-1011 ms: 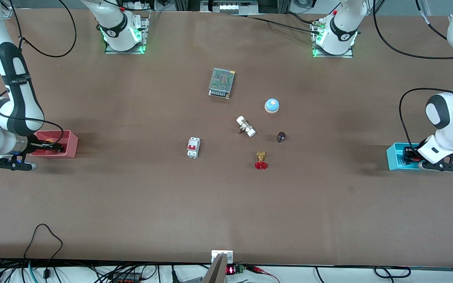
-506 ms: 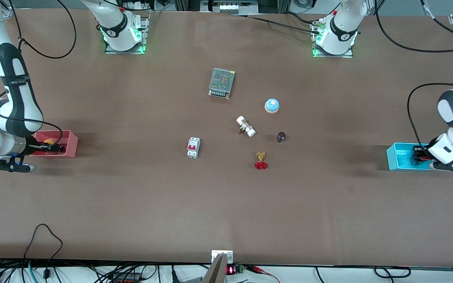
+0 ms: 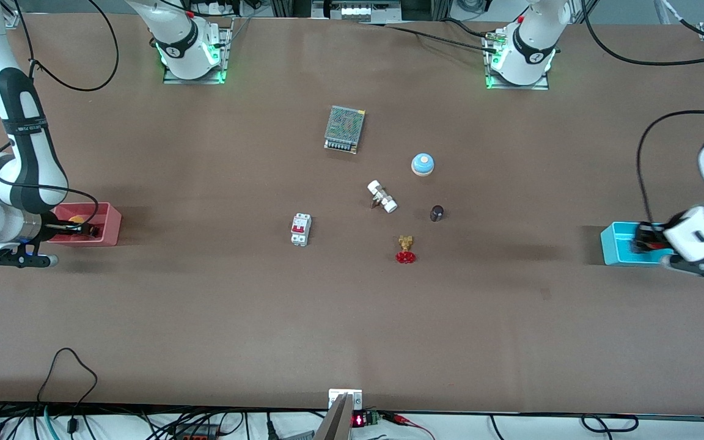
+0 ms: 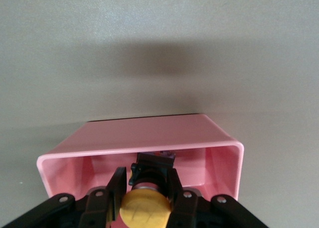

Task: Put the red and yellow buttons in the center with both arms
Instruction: 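Lift the yellow button with the right gripper while the left gripper carries the red button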

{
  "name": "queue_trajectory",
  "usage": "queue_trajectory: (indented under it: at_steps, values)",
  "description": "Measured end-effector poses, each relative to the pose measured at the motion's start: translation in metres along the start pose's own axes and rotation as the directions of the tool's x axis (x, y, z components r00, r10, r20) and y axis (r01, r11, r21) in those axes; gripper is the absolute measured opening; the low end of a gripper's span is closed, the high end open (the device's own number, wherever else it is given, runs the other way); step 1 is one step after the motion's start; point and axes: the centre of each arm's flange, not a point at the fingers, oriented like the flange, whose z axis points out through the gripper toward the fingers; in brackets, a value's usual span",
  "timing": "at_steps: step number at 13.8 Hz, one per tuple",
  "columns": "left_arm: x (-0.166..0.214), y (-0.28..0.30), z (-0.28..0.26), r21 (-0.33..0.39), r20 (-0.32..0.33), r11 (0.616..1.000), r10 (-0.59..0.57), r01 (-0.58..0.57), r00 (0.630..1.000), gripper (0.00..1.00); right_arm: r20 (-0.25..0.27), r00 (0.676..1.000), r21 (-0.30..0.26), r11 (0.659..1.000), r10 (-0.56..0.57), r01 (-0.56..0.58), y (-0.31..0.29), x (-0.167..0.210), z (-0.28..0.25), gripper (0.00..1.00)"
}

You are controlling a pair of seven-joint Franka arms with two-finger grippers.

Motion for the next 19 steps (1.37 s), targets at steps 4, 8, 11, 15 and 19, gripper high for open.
queue_trajectory:
  at_steps: [4, 8, 11, 15, 19]
  values:
    - [0.023, 0.115, 0.013, -0.062, 0.097, 0.998, 0.000, 0.006, 0.995, 0.37, -0.002, 1.000, -0.001, 1.000, -0.009, 0.009, -0.001, 0.001, -0.001, 0.39]
    - [0.037, 0.204, 0.077, -0.101, 0.207, 0.993, 0.076, -0.056, 0.976, 0.37, -0.003, 1.000, -0.001, 1.000, -0.012, 0.012, -0.001, 0.001, -0.003, 0.39]
    - [0.038, 0.223, 0.103, -0.114, 0.230, 0.990, 0.103, -0.078, 0.968, 0.37, 0.004, 1.000, 0.000, 1.000, -0.030, 0.030, 0.001, -0.001, -0.018, 0.39]
    - [0.031, 0.236, 0.134, -0.117, 0.172, 0.992, 0.074, -0.054, 0.982, 0.37, 0.011, 0.999, 0.002, 0.999, -0.037, 0.037, 0.003, -0.020, -0.082, 0.39]
    - [0.025, 0.261, 0.145, -0.107, 0.176, 0.994, 0.052, -0.033, 0.983, 0.37, -0.014, 0.997, -0.007, 0.997, -0.079, 0.079, -0.024, -0.032, -0.152, 0.39]
